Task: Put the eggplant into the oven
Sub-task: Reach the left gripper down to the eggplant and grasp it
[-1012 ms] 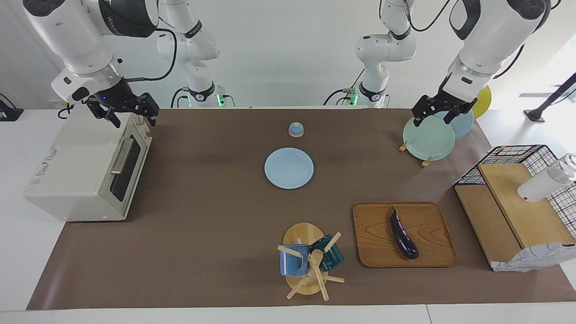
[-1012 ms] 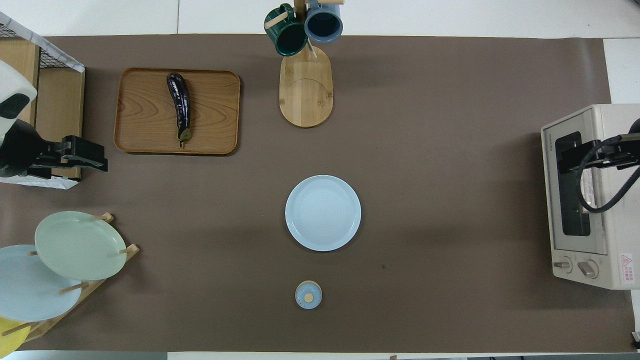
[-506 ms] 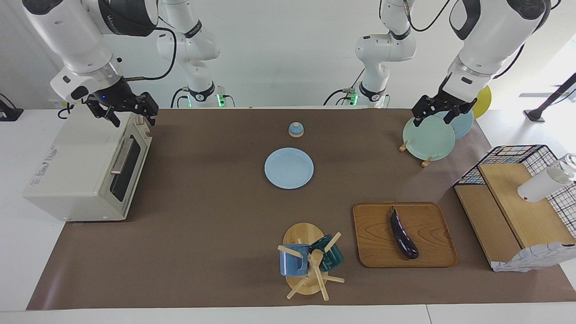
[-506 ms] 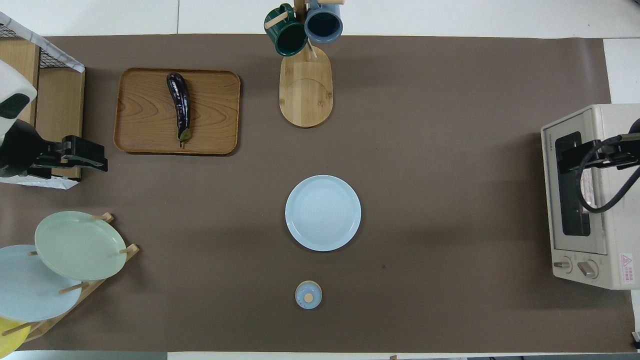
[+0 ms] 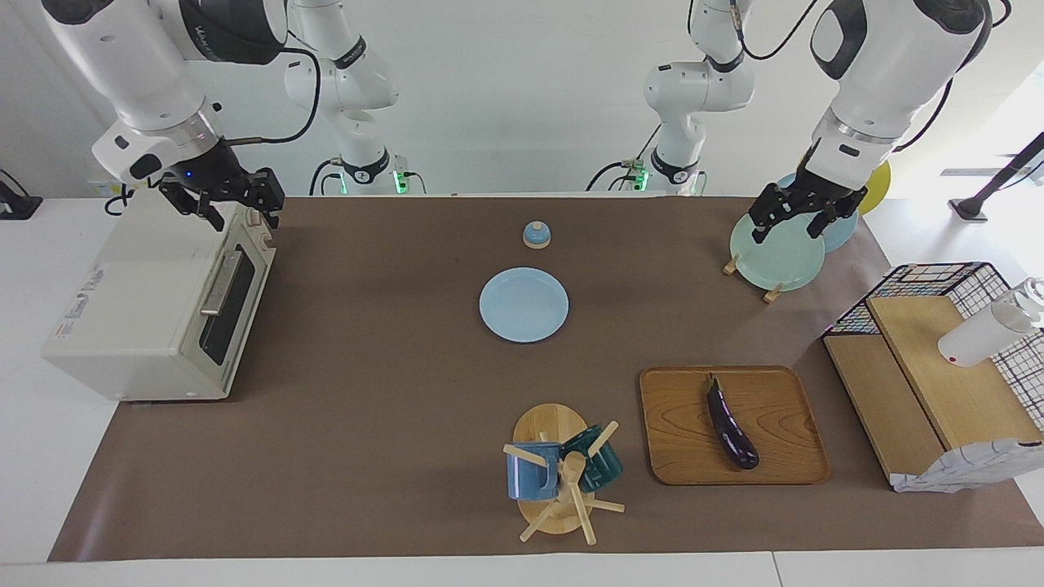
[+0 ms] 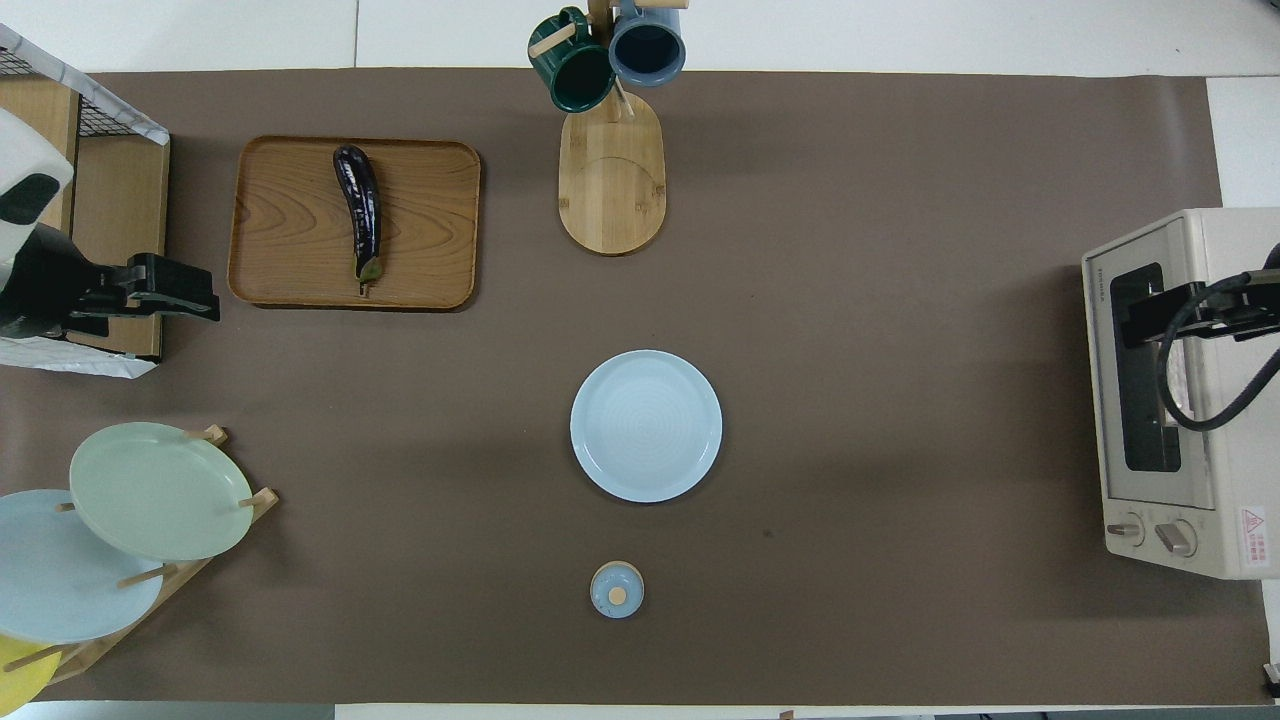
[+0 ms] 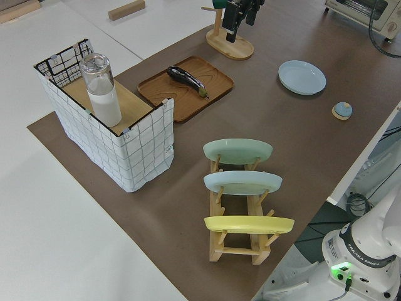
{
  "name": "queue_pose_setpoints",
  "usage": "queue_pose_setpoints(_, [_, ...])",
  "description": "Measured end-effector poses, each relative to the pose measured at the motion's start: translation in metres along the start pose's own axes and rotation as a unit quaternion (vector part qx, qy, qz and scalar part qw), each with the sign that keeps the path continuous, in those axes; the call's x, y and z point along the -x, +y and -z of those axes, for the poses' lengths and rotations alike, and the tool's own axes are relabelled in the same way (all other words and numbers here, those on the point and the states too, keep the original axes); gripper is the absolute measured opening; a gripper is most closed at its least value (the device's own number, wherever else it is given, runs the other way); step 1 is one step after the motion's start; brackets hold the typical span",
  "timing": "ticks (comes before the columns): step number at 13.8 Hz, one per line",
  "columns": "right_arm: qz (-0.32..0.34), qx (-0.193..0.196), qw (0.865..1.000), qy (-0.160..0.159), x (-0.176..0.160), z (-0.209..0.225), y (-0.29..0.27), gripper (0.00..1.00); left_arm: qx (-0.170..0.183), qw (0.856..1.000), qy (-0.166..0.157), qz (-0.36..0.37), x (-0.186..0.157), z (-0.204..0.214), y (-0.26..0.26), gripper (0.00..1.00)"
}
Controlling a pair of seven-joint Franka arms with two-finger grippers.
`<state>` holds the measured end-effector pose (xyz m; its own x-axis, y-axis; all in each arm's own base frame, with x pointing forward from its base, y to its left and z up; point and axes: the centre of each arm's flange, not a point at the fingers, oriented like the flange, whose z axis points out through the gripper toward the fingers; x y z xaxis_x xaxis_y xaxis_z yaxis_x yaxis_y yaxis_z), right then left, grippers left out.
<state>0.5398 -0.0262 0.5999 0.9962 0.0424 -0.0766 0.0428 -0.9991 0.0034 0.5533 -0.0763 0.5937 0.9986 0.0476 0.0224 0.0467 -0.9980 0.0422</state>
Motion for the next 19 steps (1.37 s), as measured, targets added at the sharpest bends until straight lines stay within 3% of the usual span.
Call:
queue_pose_setpoints(6, [-0.018,0.026,0.999,0.029,-0.006,-0.058,0.030,0.01,0.012,1.000,-0.019,0.000,-0.091,-0.102,0.016,1.00])
queue_pose_setpoints(8, [-0.019,0.048,0.998,0.025,-0.005,-0.076,0.041,0.01,0.016,1.000,-0.012,-0.006,-0.118,-0.151,0.030,1.00])
queue_pose_setpoints(12, [-0.041,0.049,0.998,0.017,0.002,-0.103,0.074,0.01,0.021,1.000,-0.003,-0.016,-0.158,-0.233,0.055,1.00])
queue_pose_setpoints(19, [-0.014,0.049,0.998,0.021,0.002,-0.127,0.082,0.01,0.016,0.999,0.035,-0.019,-0.177,-0.270,0.049,1.00])
